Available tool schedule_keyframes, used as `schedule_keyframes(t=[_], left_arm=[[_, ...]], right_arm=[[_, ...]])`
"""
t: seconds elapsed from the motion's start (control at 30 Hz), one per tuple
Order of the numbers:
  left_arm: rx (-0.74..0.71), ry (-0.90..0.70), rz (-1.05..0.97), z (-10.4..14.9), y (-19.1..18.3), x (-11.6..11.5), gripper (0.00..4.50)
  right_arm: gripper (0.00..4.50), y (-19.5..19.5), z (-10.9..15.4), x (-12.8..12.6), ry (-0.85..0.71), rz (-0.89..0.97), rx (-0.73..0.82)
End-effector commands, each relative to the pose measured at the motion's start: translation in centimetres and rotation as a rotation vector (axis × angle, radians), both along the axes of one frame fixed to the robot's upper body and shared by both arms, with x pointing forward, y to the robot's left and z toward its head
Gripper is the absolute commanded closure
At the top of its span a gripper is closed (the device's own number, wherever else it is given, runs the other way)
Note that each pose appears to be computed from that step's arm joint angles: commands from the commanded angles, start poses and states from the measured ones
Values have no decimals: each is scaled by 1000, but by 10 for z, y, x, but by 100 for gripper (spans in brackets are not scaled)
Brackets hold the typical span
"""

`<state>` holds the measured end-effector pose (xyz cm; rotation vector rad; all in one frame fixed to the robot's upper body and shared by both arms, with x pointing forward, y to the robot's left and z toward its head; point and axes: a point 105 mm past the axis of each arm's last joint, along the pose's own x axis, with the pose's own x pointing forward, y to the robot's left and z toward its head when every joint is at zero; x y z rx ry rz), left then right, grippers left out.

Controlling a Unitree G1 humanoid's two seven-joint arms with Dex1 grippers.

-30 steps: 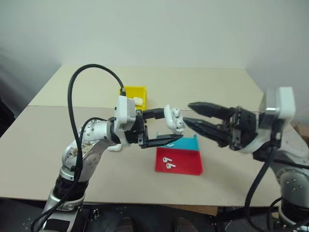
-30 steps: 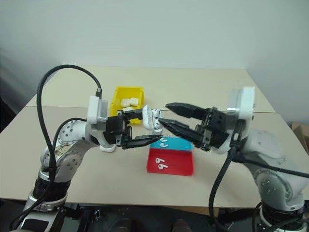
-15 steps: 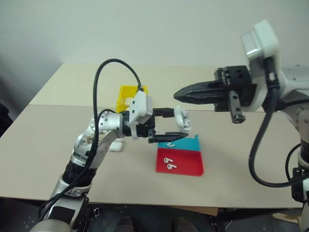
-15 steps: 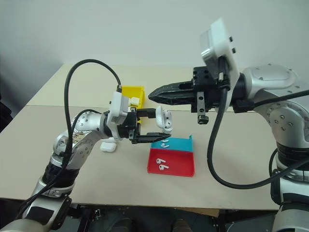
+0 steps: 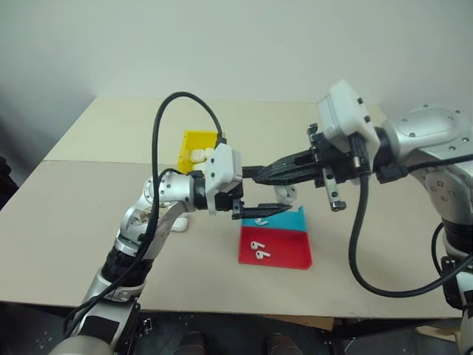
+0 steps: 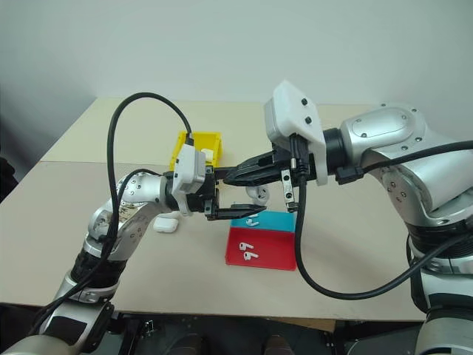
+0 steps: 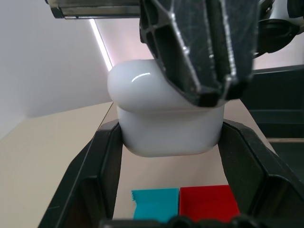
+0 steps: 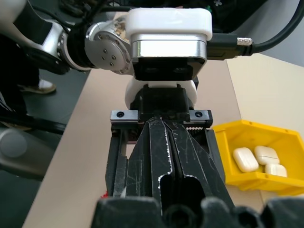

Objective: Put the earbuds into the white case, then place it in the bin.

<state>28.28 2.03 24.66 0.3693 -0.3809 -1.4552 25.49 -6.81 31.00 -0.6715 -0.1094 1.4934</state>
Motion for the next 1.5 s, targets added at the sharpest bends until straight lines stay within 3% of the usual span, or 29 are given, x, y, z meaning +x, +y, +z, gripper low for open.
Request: schedule_keyframes(t=[0.03, 0.37, 0.63, 0.77, 0.9, 0.97, 1.1, 1.2, 1.37, 1.5], left_arm=[[-23, -57, -18, 9, -2, -7, 175], [-69, -60, -22, 13, 5, -10, 175], [-101, -70, -4, 12, 7, -6, 175], [-167, -49, 87, 17, 14, 3, 175], [-151, 0, 420, 35, 26, 48, 175], [-231, 14, 609, 57, 43, 83, 175], [-390, 84, 817, 73, 79, 119, 175], [-415, 89, 1008, 61, 98, 138, 175], [-195, -24, 1269, 20, 113, 163, 175], [-171, 29, 1277, 8, 113, 170, 175]], right_arm=[[447, -1, 1, 2, -51, -7, -22], [447, -19, -3, 10, -80, -78, -57], [447, -30, 30, 4, -151, -87, 100], [447, -40, 52, 8, -183, -160, 261], [447, -55, 51, 14, -182, -286, 366], [447, -61, 37, 17, -137, -345, 418], [447, -64, 17, 21, -63, -445, 503], [447, -63, 3, 20, -26, -480, 520], [447, -66, -22, 26, 15, -562, 423], [447, -71, -30, 31, 21, -618, 376]])
